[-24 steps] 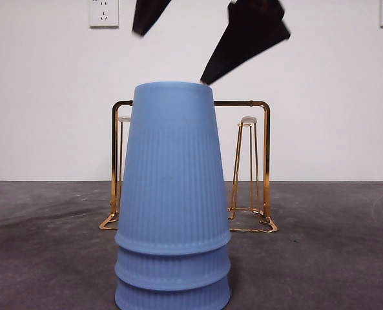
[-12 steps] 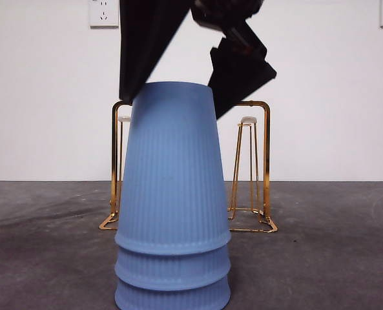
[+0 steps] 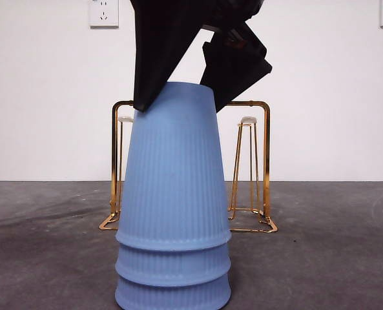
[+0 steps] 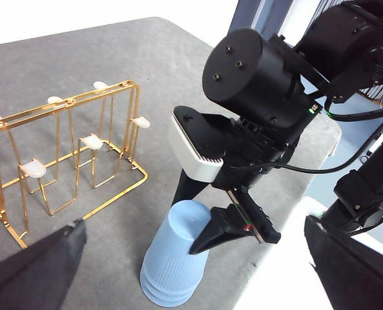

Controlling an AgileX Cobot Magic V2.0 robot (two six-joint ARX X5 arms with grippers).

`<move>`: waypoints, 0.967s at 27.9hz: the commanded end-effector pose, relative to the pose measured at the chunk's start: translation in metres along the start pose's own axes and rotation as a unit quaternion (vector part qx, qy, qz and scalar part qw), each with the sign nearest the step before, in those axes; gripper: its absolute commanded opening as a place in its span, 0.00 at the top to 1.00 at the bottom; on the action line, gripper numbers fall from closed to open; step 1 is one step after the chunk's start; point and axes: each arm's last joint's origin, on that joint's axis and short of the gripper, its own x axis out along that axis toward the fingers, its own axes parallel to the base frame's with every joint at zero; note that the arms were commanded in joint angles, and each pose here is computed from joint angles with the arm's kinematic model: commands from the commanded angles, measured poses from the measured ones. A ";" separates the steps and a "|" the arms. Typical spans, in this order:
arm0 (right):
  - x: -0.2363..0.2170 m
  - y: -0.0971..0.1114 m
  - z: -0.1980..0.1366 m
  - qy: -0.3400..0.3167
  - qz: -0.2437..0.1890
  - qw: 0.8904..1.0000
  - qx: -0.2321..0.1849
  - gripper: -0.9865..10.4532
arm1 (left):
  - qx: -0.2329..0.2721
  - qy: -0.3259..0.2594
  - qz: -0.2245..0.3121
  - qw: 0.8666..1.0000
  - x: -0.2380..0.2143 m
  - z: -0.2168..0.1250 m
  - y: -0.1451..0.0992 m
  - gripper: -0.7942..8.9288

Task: Pick the top cup and place it on cupholder, pick up the mid cup and place it on cupholder, last pick the bottom cup and place it on cupholder.

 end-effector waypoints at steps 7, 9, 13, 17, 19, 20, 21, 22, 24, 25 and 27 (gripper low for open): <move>-0.019 0.009 0.015 -0.014 0.009 1.000 -0.005 0.68 | 0.010 -0.009 -0.010 1.000 -0.003 0.005 -0.003 0.37; -0.027 0.011 0.020 -0.021 0.010 1.000 -0.006 0.68 | 0.010 -0.009 -0.010 1.000 -0.003 0.005 -0.003 0.37; -0.047 0.015 0.027 -0.023 0.011 1.000 -0.007 0.68 | 0.010 -0.009 -0.010 1.000 -0.003 0.005 -0.003 0.37; -0.069 0.019 0.032 -0.021 0.010 1.000 -0.006 0.68 | 0.010 -0.009 -0.010 1.000 -0.003 0.005 -0.003 0.37; -0.080 0.021 0.035 -0.028 0.009 1.000 -0.008 0.68 | 0.010 -0.009 -0.011 1.000 -0.003 0.005 -0.003 0.37; -0.086 0.023 0.037 -0.034 0.008 0.999 -0.008 0.68 | 0.010 -0.009 -0.010 1.000 -0.003 0.005 -0.003 0.37; -0.091 0.023 0.039 -0.040 0.003 0.999 -0.009 0.68 | 0.010 -0.009 -0.010 1.000 -0.003 0.005 -0.003 0.37; -0.096 0.023 0.040 -0.047 -0.006 0.999 -0.010 0.68 | 0.010 -0.009 -0.010 1.000 -0.003 0.005 -0.003 0.37; -0.106 0.023 0.043 -0.057 -0.031 0.998 -0.008 0.68 | 0.010 -0.009 -0.011 1.000 -0.003 0.005 -0.003 0.37; -0.112 0.021 0.043 -0.061 -0.049 0.997 -0.006 0.68 | 0.010 -0.009 -0.010 1.000 -0.003 0.005 -0.003 0.37; -0.119 0.017 0.044 -0.065 -0.084 0.994 0.001 0.68 | 0.010 -0.009 -0.011 1.000 -0.003 0.005 -0.003 0.37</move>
